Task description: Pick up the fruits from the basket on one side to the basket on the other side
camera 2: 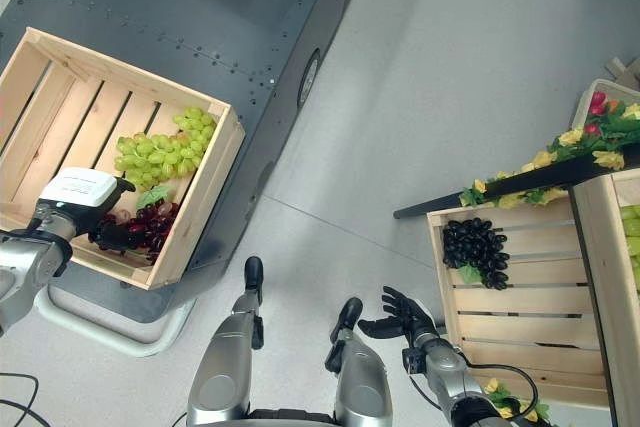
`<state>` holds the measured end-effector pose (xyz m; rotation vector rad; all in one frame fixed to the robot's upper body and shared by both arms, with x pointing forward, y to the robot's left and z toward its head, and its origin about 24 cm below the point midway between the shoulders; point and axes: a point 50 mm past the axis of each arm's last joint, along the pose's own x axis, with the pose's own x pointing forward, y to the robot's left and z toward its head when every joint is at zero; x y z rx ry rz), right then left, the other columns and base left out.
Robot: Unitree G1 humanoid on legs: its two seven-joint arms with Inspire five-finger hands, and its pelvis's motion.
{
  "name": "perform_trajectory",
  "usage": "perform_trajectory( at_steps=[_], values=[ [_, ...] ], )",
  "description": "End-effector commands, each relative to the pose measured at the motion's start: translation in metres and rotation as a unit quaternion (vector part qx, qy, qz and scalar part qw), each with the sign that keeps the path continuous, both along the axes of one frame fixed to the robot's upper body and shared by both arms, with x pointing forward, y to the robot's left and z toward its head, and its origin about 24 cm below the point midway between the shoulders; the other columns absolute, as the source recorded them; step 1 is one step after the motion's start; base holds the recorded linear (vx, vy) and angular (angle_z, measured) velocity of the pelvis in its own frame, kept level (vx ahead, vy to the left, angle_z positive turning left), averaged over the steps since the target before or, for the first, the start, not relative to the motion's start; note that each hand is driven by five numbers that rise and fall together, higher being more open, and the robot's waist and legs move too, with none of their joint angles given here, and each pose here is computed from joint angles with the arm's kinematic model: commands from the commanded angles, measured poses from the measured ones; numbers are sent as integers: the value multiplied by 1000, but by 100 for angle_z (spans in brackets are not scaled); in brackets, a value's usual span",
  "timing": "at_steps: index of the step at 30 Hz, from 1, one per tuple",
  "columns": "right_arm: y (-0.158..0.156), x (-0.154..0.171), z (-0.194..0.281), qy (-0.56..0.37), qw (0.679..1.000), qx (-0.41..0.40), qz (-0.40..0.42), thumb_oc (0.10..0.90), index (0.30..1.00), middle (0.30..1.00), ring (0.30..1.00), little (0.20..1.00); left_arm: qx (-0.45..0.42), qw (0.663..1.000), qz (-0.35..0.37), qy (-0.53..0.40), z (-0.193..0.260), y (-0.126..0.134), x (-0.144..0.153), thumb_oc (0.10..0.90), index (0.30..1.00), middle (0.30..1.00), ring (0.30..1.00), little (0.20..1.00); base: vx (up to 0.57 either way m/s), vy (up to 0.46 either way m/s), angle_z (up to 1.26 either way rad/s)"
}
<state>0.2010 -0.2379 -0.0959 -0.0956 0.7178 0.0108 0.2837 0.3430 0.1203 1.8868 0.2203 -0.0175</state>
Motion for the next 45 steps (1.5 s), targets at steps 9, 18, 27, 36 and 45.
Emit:
perform_trajectory(
  at_steps=[9, 18, 27, 36, 45],
  values=[
    [-27, -12, 7, -20, 999, -4, -42, 800, 900, 900, 900, 900, 69, 997, 30, -25, 86, 20, -4, 800, 900, 900, 900, 900, 3, -14, 6],
    [-28, -7, 8, -25, 999, 3, -36, 800, 900, 900, 900, 900, 96, 995, 12, -3, 109, 5, 8, 800, 900, 900, 900, 900, 3, -11, 6],
    [-17, -2, 6, -26, 999, 10, -22, 800, 900, 900, 900, 900, 85, 994, -2, -63, 100, 2, 28, 800, 900, 900, 900, 900, 0, 0, 0],
    [-9, 8, 8, -28, 1000, 1, -5, 800, 900, 900, 900, 900, 47, 999, 15, 3, 45, 0, 37, 800, 900, 900, 900, 900, -15, 30, -3],
    [-8, 13, 11, -30, 1000, -8, 1, 800, 900, 900, 900, 900, -3, 999, 39, 22, 22, -1, 37, 800, 900, 900, 900, 900, -2, 4, 0]
  ],
)
